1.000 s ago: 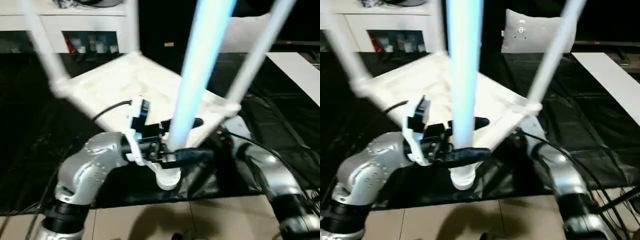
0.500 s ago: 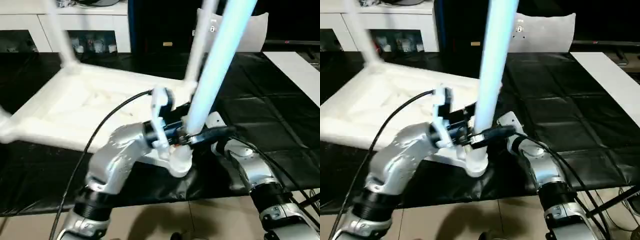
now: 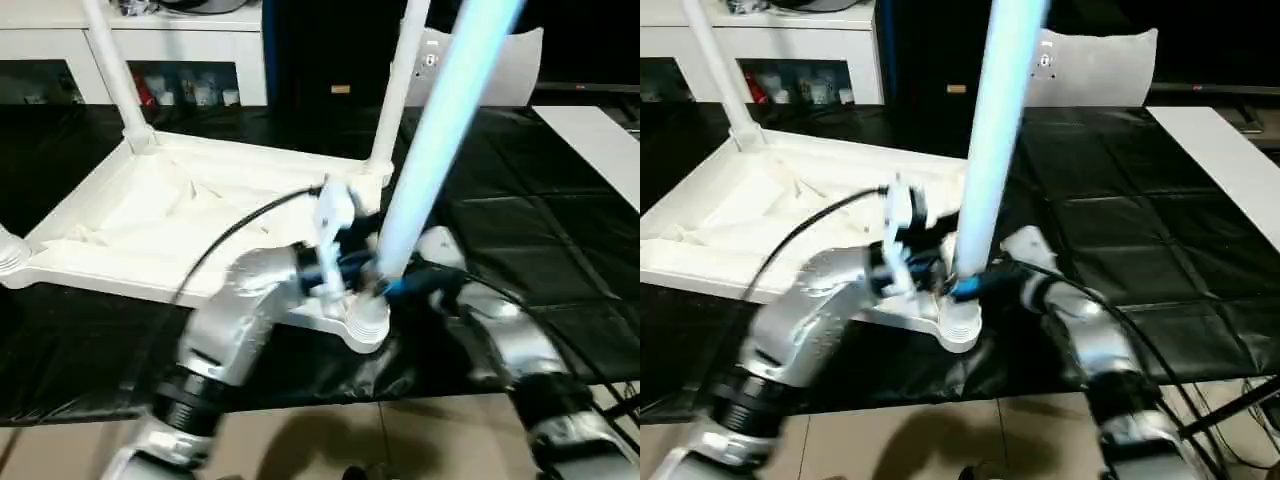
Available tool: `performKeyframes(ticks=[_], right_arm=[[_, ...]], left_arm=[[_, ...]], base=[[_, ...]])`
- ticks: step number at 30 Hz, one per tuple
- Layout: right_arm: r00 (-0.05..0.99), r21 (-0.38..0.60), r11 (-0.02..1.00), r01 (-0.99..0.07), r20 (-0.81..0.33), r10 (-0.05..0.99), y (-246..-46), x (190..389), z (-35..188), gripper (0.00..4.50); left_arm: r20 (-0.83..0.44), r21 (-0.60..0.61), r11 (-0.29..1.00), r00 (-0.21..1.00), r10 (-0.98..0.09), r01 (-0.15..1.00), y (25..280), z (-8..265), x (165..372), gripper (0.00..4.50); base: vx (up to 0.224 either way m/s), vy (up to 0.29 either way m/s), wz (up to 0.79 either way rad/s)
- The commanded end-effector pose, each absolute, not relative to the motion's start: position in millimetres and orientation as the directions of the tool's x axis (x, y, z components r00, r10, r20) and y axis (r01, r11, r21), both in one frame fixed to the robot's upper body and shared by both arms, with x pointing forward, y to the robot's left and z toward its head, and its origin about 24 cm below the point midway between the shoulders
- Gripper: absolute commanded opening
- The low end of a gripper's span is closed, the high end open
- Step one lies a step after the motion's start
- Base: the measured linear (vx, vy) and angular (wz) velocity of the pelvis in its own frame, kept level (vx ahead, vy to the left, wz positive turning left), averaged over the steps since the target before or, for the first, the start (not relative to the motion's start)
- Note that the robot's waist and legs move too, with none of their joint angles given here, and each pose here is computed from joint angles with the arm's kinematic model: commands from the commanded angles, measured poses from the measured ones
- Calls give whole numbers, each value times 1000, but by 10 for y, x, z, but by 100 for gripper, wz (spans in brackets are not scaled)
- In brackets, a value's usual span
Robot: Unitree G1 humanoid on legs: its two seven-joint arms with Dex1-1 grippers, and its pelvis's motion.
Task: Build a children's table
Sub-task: Rotate table base, then rotate leg to tighten
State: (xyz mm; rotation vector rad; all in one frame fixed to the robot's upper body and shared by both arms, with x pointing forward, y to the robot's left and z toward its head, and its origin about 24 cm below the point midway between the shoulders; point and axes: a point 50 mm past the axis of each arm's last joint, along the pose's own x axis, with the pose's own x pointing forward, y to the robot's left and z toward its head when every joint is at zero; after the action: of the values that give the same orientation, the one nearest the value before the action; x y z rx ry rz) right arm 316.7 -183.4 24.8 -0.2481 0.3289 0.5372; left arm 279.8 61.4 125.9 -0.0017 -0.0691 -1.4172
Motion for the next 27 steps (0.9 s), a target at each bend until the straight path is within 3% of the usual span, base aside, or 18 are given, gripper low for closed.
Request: performKeyframes(ticks=[1,9,10,12,14,19,22,27], right_arm=[[822,-147,829,-540,-305,481,-1912,3146,369,450],[753,-163,746,-645,-298,586,-1990,2988,479,450],[742,-161,734,-660,-296,602,-1993,2971,496,450],[719,-161,710,-686,-295,629,-1992,2943,524,450],[621,-161,604,-781,-310,720,-1998,2802,622,450],[545,-148,529,-836,-349,763,-2036,2683,666,450],[450,-88,451,-888,-370,813,-2057,2540,723,450],[348,3,373,-928,-351,869,-1994,2414,809,450]], left_arm=[[-27,38,121,122,-992,992,766,1170,2790,441],[-310,77,47,69,-948,996,1078,889,2906,441],[-339,89,38,66,-938,995,1099,872,2925,415],[-381,110,22,63,-922,994,1122,847,2957,407],[-504,154,-24,58,-862,988,1199,783,3073,402],[-547,155,-34,57,-835,987,1221,758,3160,356],[-592,134,-76,19,-805,988,1267,690,3200,322],[-561,114,-82,-4,-828,990,1245,674,3236,294]], base=[[0,0,0],[0,0,0],[0,0,0],[0,0,0],[0,0,0],[0,0,0],[0,0,0],[0,0,0]])
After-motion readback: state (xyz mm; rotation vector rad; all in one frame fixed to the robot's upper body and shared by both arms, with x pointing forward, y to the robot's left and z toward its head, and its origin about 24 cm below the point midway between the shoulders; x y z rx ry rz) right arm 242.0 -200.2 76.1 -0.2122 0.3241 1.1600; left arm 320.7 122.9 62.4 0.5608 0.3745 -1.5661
